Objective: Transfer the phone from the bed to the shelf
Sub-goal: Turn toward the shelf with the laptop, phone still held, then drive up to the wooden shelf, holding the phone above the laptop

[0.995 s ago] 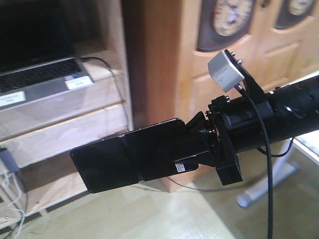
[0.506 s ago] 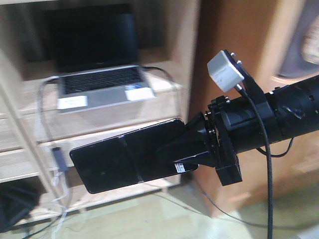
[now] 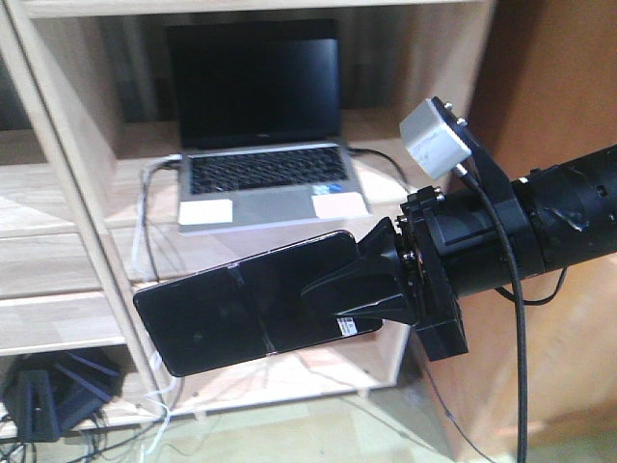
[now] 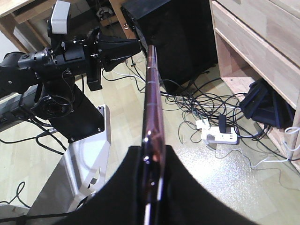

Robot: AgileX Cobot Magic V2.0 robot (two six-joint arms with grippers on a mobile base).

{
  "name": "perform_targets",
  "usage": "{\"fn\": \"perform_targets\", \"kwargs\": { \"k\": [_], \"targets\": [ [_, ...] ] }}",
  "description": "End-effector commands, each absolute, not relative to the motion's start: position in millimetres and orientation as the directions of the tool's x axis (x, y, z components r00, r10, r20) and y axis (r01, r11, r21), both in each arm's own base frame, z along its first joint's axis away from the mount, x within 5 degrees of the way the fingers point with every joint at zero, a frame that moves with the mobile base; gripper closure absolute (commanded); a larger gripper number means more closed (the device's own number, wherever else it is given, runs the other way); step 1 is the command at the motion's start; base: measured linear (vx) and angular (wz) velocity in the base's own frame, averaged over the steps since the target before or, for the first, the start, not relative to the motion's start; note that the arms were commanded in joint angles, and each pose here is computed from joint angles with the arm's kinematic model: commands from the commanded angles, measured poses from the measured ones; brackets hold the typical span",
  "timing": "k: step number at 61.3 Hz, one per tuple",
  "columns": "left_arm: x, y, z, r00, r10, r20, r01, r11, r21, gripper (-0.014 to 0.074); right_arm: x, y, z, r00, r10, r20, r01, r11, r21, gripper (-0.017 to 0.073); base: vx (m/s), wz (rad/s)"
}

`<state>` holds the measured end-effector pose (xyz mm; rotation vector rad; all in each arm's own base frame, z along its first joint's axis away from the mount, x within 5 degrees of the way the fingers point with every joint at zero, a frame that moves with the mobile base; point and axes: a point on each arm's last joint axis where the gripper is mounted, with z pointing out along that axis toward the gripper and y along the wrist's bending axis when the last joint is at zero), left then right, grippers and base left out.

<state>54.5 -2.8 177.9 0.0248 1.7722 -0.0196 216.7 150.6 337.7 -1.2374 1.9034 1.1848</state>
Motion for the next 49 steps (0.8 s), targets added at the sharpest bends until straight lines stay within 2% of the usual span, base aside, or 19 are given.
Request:
{"fn": "perform_targets", "kwargs": {
  "k": [1,49],
  "targets": [
    [55.4,-2.3,183.9,-0.126,-0.009,-0.992,0.021,1.000,-0.011,0.0593,203.7,151.9,360.7,-0.381,-0.340,-0.860,-0.923,0.081,0.377,0.0564,0.11,0.13],
    [55.4,-2.3,183.9,-0.126,-0.009,-0.992,0.021,1.000,-0.011,0.0593,203.7,151.9,360.7,-0.381,-0.340,-0.860,-0.923,0.081,0.377,0.0564,0.13,0.04]
  ]
}}
